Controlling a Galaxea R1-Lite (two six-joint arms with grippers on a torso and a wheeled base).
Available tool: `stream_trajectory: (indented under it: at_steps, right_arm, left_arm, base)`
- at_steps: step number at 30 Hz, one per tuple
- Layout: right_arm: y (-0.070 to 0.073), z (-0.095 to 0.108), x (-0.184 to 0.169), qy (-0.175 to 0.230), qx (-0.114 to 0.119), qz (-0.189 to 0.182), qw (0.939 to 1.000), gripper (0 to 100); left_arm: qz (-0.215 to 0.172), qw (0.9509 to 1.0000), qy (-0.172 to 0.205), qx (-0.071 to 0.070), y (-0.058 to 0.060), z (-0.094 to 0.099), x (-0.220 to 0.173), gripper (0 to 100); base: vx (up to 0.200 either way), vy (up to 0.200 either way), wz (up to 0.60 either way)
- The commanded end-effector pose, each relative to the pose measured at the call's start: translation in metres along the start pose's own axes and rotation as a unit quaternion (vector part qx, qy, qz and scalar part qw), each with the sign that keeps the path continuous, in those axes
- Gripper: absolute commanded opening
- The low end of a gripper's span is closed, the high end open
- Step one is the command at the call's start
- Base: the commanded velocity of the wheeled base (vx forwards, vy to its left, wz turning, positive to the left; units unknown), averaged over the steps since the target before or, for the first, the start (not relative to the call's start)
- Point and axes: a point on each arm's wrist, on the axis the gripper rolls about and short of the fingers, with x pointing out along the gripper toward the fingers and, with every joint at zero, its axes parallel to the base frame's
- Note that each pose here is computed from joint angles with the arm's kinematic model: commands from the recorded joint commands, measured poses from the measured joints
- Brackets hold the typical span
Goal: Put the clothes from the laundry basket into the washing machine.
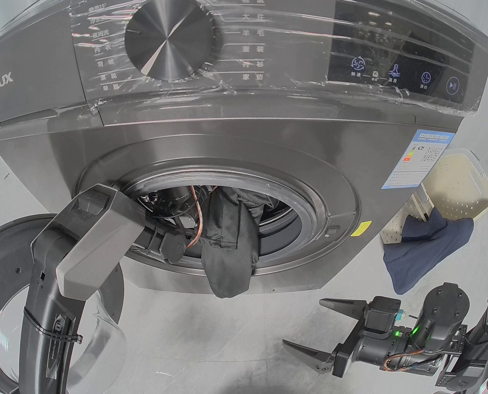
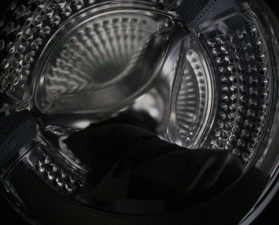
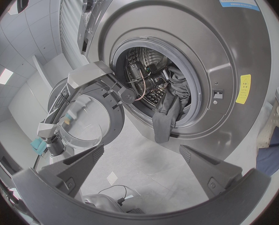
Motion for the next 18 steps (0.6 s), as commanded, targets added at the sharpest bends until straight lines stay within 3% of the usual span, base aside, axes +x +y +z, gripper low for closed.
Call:
stream_trajectory:
  at_steps: [1,2,4,9,13,14,15,18]
  right_arm:
    - [0.000,-0.001,0.000,0.002,0.000,0.000,1.0000,100]
    - [0.000,-0.001,0.000,0.002,0.000,0.000,1.0000,100]
    - [0.000,-0.001,0.000,0.002,0.000,0.000,1.0000,100]
    - [0.000,0.000,0.000,0.001,-0.001,0.000,1.0000,100]
    - [0.000,0.000,0.000,0.001,0.000,0.000,1.0000,100]
    - [0.000,0.000,0.000,0.001,0.000,0.000,1.0000,100]
    - [0.000,0.000,0.000,0.000,0.000,0.000,1.0000,100]
    - [0.000,0.000,0.001,0.001,0.000,0.000,1.0000,100]
  left_arm:
    - [0.006,0.9998,0.019,-0.001,0.003,-0.008,-0.005,100]
    - [-0.004,0.9992,0.033,-0.023,-0.010,-0.006,-0.013,100]
    - [-0.009,0.9971,0.070,-0.030,-0.015,-0.002,-0.028,100]
    - [-0.046,0.9844,0.166,-0.037,-0.028,-0.002,-0.060,100]
    - [-0.071,0.9752,0.207,-0.035,-0.033,-0.008,-0.075,100]
    - [-0.071,0.9752,0.207,-0.035,-0.033,-0.008,-0.075,100]
    - [-0.087,0.9679,0.233,-0.035,-0.037,-0.016,-0.083,100]
    - [-0.093,0.9632,0.250,-0.030,-0.038,-0.025,-0.088,100]
  base:
    - [0.000,0.000,0.00]
    - [0.000,0.000,0.00]
    - [0.000,0.000,0.00]
    - [0.000,0.000,0.00]
    - [0.000,0.000,0.00]
    - [0.000,0.000,0.00]
    - [0.000,0.000,0.00]
    - [0.000,0.000,0.00]
